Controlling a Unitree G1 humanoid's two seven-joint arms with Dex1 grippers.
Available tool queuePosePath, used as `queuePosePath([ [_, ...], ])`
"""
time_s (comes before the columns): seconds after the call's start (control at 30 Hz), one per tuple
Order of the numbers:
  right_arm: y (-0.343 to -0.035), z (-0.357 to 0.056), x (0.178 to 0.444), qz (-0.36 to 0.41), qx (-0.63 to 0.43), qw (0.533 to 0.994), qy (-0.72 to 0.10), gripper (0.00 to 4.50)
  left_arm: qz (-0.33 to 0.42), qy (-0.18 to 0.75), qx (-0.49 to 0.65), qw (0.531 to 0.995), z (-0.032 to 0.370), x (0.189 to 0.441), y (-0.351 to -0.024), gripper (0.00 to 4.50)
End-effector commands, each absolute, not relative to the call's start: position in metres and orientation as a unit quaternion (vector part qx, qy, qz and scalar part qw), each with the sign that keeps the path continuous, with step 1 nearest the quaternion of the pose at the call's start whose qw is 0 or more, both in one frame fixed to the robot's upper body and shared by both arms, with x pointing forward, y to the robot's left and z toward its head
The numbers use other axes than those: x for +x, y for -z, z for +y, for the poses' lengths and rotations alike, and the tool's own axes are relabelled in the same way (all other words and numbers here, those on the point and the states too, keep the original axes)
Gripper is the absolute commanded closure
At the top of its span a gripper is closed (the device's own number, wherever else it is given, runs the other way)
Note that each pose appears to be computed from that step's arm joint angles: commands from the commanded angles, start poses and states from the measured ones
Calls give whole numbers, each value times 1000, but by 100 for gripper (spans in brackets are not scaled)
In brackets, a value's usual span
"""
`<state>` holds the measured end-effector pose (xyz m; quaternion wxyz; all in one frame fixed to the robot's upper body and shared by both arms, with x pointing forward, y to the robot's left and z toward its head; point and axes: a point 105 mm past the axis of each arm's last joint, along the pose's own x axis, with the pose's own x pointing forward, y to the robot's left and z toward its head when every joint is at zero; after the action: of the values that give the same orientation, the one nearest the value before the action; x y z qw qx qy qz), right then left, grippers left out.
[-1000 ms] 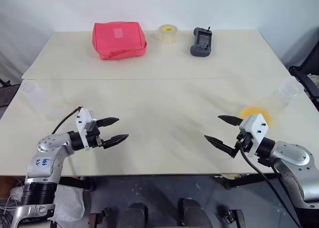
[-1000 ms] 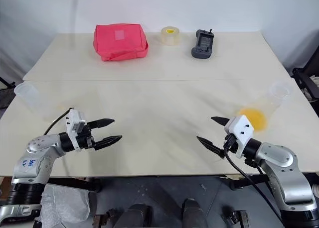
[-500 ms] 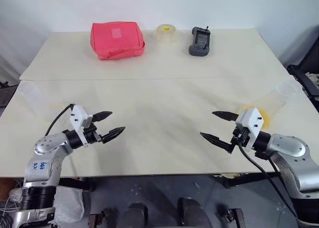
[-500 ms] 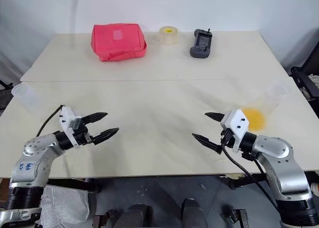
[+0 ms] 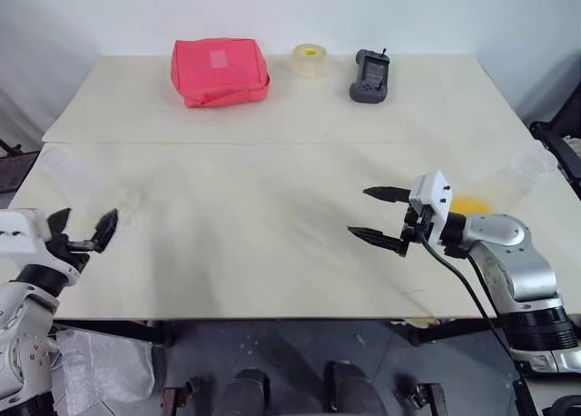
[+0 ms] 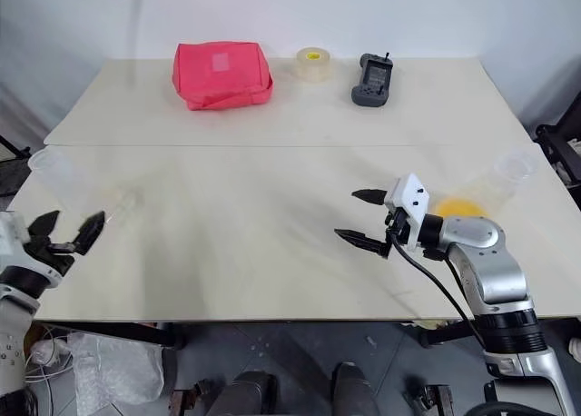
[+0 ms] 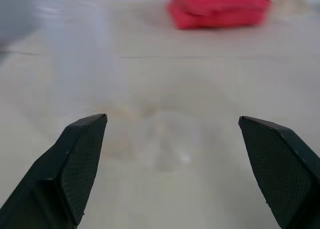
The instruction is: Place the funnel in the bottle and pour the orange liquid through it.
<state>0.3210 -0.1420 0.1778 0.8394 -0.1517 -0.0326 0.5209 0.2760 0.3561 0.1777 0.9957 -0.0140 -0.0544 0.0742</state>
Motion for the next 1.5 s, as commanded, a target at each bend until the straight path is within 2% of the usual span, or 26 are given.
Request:
queuePosePath([
  [0.03,-209,-130,309,-79,-133,813,-561,0,-79,-155,6,985,387,277,-198,2],
  [0.17,-224,-124,300,-96,-122,800,-579,0,-83,-162,9,983,392,297,-203,2],
  [0.4,-244,-122,298,-135,-111,811,-558,0,-71,-143,1,987,391,334,-200,2],
  [0.7,-237,-131,290,-125,-113,829,-534,0,-80,-133,6,988,390,360,-208,2],
  [0.83,-235,-135,288,-122,-117,836,-521,0,-86,-141,0,986,394,363,-213,89],
  [0.97,-234,-140,287,-120,-121,843,-511,0,-79,-138,8,987,399,360,-216,208],
  [1.1,-233,-143,287,-117,-123,845,-507,0,-80,-142,11,987,408,355,-222,216],
  [1.27,-233,-146,288,-116,-125,848,-502,0,-99,-135,27,986,417,348,-247,216],
  [1.37,-234,-148,290,-115,-127,849,-499,0,-127,-87,36,987,408,348,-270,216],
  [1.5,-237,-151,289,-117,-128,850,-498,0,-170,18,45,984,373,354,-303,216],
])
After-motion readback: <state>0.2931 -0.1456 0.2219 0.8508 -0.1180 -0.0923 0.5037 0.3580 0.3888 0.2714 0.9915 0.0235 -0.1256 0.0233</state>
